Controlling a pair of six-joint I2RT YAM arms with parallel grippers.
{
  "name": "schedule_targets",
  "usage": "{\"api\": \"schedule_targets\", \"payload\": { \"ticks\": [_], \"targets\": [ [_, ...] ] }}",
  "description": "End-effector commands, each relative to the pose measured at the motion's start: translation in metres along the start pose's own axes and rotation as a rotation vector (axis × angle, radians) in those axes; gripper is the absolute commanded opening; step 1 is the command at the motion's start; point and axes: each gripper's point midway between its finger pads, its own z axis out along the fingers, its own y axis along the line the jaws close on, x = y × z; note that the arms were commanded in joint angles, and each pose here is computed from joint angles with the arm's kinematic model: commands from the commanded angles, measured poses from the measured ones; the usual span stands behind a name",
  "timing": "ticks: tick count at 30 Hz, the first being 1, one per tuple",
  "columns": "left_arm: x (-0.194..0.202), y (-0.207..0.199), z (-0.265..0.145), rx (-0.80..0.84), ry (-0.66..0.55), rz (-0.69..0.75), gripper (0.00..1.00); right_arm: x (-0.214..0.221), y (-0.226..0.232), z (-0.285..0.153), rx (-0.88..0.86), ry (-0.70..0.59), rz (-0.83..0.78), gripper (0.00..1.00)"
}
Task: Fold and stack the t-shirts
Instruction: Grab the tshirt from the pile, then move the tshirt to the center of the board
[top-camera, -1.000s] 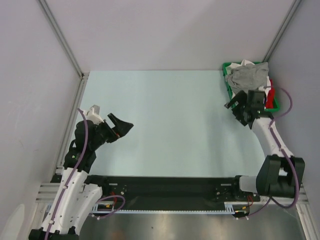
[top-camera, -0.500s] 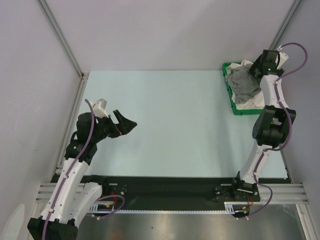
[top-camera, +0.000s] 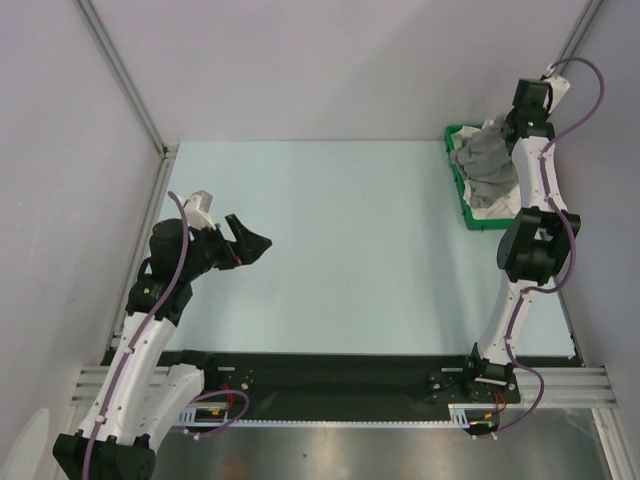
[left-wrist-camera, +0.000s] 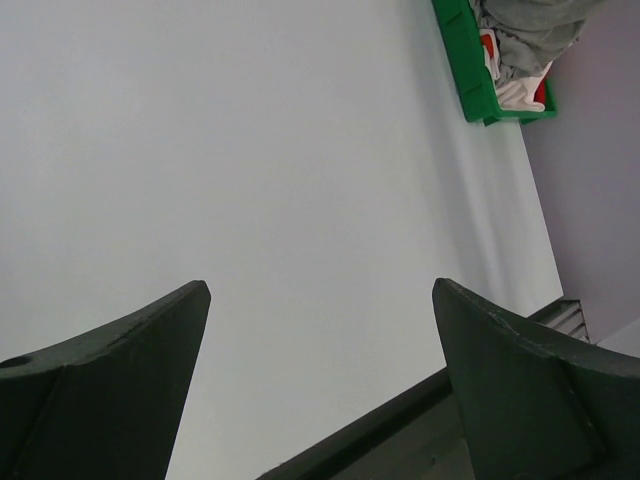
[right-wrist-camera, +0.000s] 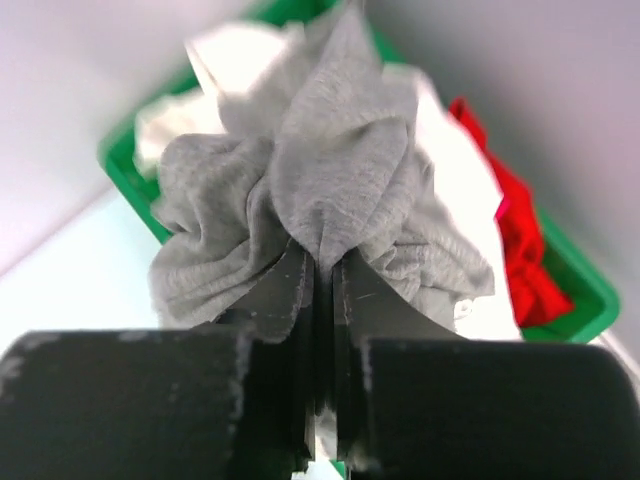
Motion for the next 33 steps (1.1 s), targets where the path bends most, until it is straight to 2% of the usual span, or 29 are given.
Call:
{"api": "schedule_targets", "payload": {
  "ticks": [1,2,4,5,8,9,12,14,16,18,19,21,23,25,26,27,28,29,32,33],
  "targets": [
    [-0.019,-0.007,-0.008,-0.005,-0.056,0.050,1.00,-0.094,0.000,-0.041,0.019,-0.215,0.055,0.00],
    [-0.020,-0.006,-0.009,-0.011,-0.058,0.048,1.00,-0.123,0.007,-0.062,-0.025,-0.272,0.084,0.00],
    [-0.023,-0.009,-0.011,-0.011,-0.064,0.039,1.00,-0.148,0.029,-0.094,-0.098,-0.339,0.108,0.00],
    [-0.024,-0.010,-0.012,-0.008,-0.065,0.035,1.00,-0.175,0.038,-0.125,-0.155,-0.415,0.139,0.00],
    [-0.025,-0.015,-0.015,-0.001,-0.059,0.020,1.00,-0.207,0.078,-0.187,-0.320,-0.529,0.179,0.00],
    [-0.026,-0.018,-0.018,0.007,-0.060,0.016,1.00,-0.218,0.092,-0.222,-0.385,-0.568,0.193,0.00],
    [-0.026,-0.024,-0.023,0.014,-0.046,-0.006,1.00,-0.243,0.102,-0.288,-0.523,-0.633,0.275,0.00],
    [-0.025,-0.027,-0.026,0.017,-0.036,-0.019,1.00,-0.248,0.119,-0.329,-0.678,-0.623,0.366,0.00],
    [-0.023,-0.031,-0.028,0.030,-0.025,-0.045,1.00,-0.244,0.133,-0.374,-0.830,-0.600,0.403,0.00],
    [-0.022,-0.035,-0.029,0.045,-0.013,-0.059,0.99,-0.234,0.145,-0.401,-0.926,-0.559,0.433,0.00],
    [-0.022,-0.038,-0.031,0.056,-0.007,-0.064,0.99,-0.215,0.158,-0.421,-0.996,-0.506,0.411,0.00],
    [-0.028,-0.045,-0.036,0.071,-0.020,-0.055,0.99,-0.187,0.169,-0.432,-1.037,-0.428,0.363,0.00],
    [-0.033,-0.049,-0.041,0.073,-0.037,-0.049,0.99,-0.131,0.177,-0.435,-1.072,-0.282,0.276,0.00],
    [-0.041,-0.054,-0.047,0.075,-0.072,-0.044,0.98,-0.081,0.180,-0.438,-1.133,-0.151,0.214,0.07],
    [-0.044,-0.053,-0.050,0.064,-0.091,-0.043,0.98,-0.039,0.174,-0.430,-1.144,-0.063,0.176,0.14],
    [-0.046,-0.055,-0.054,0.063,-0.110,-0.042,0.99,-0.011,0.171,-0.425,-1.151,0.017,0.176,0.28],
    [-0.046,-0.054,-0.056,0.055,-0.116,-0.048,0.98,0.034,0.162,-0.416,-1.153,0.129,0.144,0.40],
    [-0.044,-0.052,-0.055,0.048,-0.117,-0.056,0.98,0.058,0.155,-0.407,-1.142,0.192,0.128,0.59],
    [-0.036,-0.038,-0.050,-0.005,-0.099,-0.091,0.96,0.146,0.121,-0.382,-1.042,0.445,-0.002,0.74],
    [-0.034,-0.032,-0.048,-0.034,-0.091,-0.104,0.95,0.164,0.110,-0.376,-1.033,0.486,-0.063,0.75]
  ]
}}
